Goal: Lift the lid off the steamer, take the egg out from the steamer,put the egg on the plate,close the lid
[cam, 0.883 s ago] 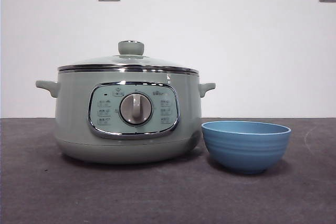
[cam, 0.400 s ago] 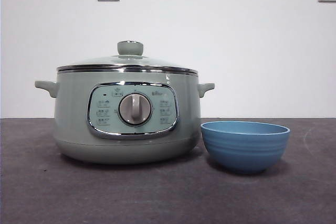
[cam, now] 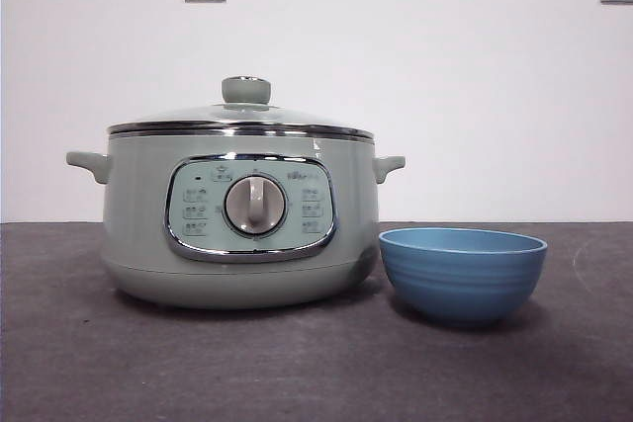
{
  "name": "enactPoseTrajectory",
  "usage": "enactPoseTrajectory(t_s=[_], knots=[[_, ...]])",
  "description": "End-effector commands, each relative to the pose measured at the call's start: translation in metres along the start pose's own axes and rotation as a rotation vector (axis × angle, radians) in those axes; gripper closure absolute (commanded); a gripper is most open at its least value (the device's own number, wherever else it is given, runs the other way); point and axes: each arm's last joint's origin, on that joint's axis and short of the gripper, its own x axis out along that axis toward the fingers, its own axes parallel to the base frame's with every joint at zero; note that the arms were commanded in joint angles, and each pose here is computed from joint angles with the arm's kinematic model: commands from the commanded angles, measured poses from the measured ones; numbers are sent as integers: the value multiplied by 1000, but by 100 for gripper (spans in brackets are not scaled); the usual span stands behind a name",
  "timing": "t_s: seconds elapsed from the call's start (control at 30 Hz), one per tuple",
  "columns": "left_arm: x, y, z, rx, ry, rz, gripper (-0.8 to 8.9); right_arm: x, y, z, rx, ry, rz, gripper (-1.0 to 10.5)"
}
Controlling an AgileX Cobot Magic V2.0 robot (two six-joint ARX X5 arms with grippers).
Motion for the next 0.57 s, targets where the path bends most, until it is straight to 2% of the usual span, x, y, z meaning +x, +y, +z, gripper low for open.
enactPoseTrajectory(t_s=[0.03,0.27,0.43,0.57], knots=[[1,0,-4,-8,10,6,817,1,0,-19,-4,12,-8,946],[1,0,-4,-8,9,6,817,5,-1,-51,48,63,-21,946],[1,0,-4,-8,10,6,817,6,-1,-63,63,126,-30,946],[1,0,-4,-8,10,6,817,6,-2,-63,60,125,-49,946]])
